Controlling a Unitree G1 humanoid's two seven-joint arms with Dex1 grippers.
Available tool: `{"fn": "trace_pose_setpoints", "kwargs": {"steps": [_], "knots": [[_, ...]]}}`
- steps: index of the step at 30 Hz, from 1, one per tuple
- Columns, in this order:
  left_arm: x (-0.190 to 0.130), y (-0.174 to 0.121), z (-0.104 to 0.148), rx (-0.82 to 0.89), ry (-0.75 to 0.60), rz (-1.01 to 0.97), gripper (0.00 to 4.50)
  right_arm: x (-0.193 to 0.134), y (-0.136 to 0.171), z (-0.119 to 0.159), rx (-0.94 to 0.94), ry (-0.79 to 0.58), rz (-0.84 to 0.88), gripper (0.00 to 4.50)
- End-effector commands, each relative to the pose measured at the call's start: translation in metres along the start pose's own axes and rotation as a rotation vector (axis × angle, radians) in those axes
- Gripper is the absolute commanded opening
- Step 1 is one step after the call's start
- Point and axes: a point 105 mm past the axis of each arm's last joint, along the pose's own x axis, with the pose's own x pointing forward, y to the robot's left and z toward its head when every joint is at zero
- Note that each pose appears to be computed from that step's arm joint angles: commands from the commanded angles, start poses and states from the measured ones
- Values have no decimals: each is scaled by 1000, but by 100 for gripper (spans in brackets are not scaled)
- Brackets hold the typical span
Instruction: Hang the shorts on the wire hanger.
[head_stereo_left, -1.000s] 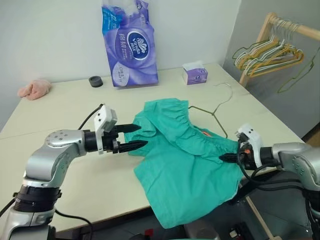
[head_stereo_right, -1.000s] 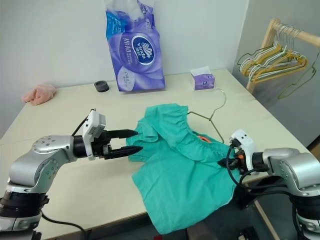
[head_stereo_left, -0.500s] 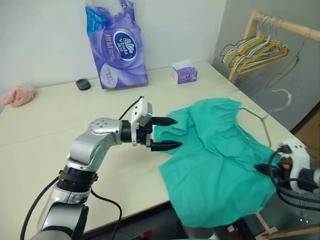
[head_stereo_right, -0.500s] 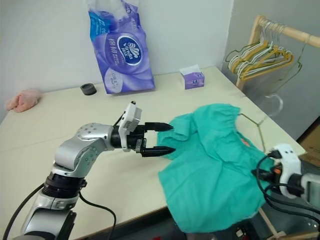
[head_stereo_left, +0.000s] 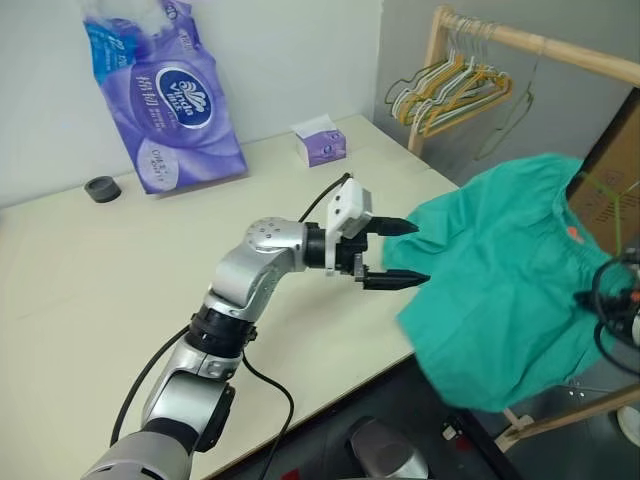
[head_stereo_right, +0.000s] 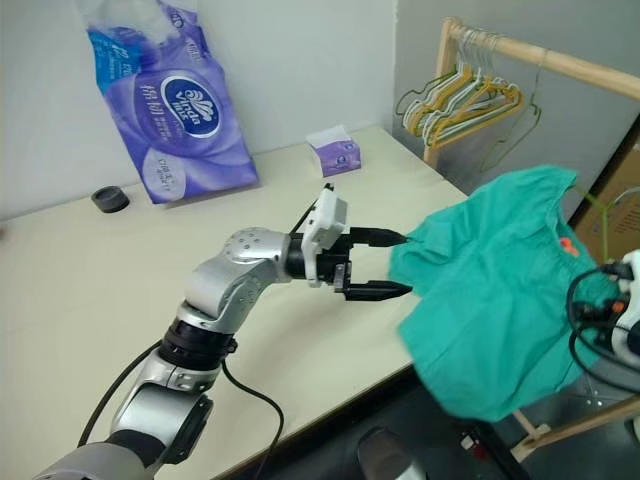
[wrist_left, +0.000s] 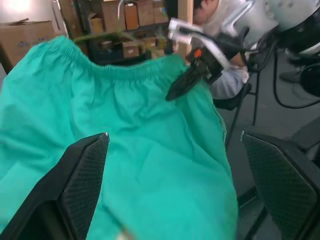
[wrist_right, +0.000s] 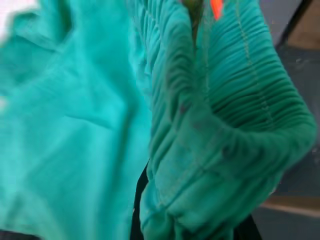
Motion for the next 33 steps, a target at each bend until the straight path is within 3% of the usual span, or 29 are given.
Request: {"fn": "trace_pose_setpoints", "kwargs": {"steps": [1, 5, 14, 22, 33], "knots": [[13, 9, 22, 118, -30, 32, 448, 1, -16, 31, 36, -41, -98, 0], [23, 12, 32, 155, -49, 32, 448, 10, -26, 55, 70, -62, -156, 0], [33, 6, 36, 195, -60, 24, 448, 16, -50, 79, 212, -31, -262, 0], [49, 0, 47, 203, -106, -12, 448, -3, -53, 82, 264, -89, -311, 0], [69, -6, 56, 227, -146, -87, 448, -30, -84, 70, 353, -153, -460, 0]]}}
